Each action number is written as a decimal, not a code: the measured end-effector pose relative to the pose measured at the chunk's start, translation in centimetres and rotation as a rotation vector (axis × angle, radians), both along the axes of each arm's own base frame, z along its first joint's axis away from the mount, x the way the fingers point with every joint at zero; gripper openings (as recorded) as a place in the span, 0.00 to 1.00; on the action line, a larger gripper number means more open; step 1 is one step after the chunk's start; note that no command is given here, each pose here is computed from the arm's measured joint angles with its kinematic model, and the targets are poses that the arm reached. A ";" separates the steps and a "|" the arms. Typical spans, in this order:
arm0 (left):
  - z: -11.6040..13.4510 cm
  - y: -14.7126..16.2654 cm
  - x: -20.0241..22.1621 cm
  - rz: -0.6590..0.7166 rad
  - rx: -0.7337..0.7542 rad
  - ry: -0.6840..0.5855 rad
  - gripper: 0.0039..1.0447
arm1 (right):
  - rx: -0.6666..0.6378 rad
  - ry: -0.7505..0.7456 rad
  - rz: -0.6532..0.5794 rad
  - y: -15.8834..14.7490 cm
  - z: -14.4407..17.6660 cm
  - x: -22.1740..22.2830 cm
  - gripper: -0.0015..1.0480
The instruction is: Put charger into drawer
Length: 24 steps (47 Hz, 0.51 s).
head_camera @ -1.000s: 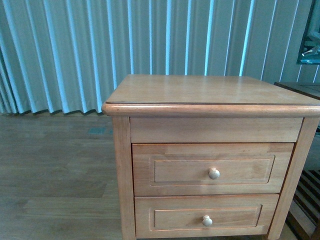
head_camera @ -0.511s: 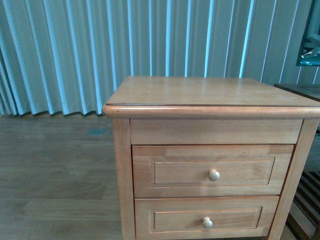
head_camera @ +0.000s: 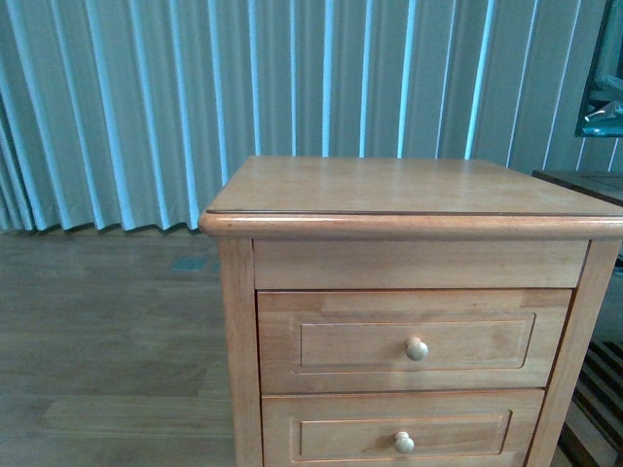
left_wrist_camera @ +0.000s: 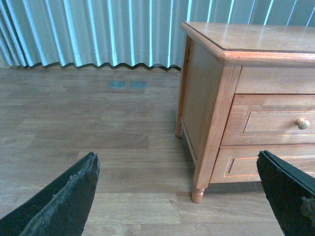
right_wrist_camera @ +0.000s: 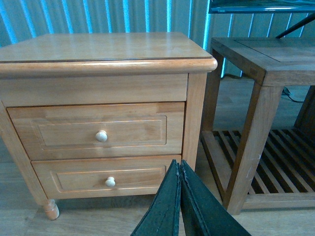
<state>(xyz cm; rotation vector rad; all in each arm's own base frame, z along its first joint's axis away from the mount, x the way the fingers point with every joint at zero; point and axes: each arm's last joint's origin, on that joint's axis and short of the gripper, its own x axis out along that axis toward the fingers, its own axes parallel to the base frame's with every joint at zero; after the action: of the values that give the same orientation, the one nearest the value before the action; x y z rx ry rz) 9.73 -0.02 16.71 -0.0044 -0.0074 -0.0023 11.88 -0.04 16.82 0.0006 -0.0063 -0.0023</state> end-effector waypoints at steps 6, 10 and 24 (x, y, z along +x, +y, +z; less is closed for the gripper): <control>0.0 0.0 0.0 0.000 0.000 0.000 0.94 | 0.000 -0.001 0.000 0.0 0.0 -0.3 0.02; 0.0 0.0 0.0 0.000 0.000 0.000 0.94 | 0.000 -0.002 0.000 0.0 0.0 -0.5 0.02; 0.0 0.0 0.0 0.000 0.000 0.000 0.94 | 0.000 -0.002 0.000 0.0 0.0 -1.0 0.02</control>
<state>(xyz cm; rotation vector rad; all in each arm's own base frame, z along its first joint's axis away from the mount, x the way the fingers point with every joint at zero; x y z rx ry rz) 9.73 -0.02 16.71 -0.0044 -0.0074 -0.0023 10.85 -0.03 16.79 0.0006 -0.0082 -0.0019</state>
